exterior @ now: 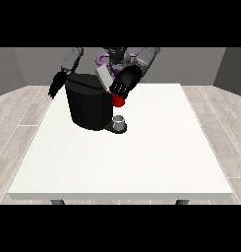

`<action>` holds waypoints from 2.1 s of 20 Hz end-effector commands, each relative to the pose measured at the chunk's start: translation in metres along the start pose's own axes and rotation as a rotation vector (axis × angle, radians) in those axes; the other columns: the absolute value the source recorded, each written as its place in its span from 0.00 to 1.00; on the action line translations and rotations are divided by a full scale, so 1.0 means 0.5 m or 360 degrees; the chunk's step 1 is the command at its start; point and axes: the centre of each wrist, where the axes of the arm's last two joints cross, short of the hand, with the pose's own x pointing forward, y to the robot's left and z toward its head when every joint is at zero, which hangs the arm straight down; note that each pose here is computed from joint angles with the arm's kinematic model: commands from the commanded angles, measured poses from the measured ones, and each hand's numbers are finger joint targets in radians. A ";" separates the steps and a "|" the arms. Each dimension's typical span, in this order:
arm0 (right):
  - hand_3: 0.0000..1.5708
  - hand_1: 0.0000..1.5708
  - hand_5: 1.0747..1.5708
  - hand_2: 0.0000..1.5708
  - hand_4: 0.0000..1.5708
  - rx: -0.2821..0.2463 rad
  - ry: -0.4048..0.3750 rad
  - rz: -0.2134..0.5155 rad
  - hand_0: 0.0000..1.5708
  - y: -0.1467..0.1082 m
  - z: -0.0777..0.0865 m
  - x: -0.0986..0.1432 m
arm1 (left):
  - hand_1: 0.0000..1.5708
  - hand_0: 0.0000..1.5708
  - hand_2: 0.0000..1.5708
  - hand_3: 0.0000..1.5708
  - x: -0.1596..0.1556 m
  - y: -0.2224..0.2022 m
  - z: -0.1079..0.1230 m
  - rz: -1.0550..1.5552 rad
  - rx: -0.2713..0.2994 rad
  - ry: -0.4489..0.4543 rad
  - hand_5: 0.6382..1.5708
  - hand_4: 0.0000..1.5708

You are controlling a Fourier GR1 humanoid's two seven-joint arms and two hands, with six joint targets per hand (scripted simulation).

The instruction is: Insert the coffee pod into the coffee machine and close the lid

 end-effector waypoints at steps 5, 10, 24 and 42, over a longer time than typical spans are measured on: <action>0.00 0.00 1.00 0.00 0.00 -0.0011 -0.0037 0.0034 0.00 -0.001 -0.005 -0.017 | 0.79 0.79 0.77 0.62 0.038 0.053 -0.007 -0.0024 0.0144 -0.0073 1.00 0.00; 0.00 0.00 1.00 0.00 0.05 0.0008 -0.0088 0.0017 0.00 -0.006 -0.006 0.003 | 0.80 0.80 0.77 0.60 -0.006 0.079 0.015 -0.0046 0.0172 -0.0064 1.00 0.00; 0.00 0.00 1.00 0.00 0.09 -0.0015 -0.0071 0.0083 0.00 0.011 -0.023 0.044 | 0.00 0.00 0.37 0.29 -0.021 0.060 0.018 -0.0264 0.0251 -0.0024 1.00 0.00; 0.00 0.00 1.00 0.00 0.00 -0.0127 0.0418 0.0057 0.00 -0.058 0.086 -0.161 | 0.00 0.00 0.11 0.00 -0.039 -0.204 0.027 0.0084 -0.0239 -0.0058 1.00 0.00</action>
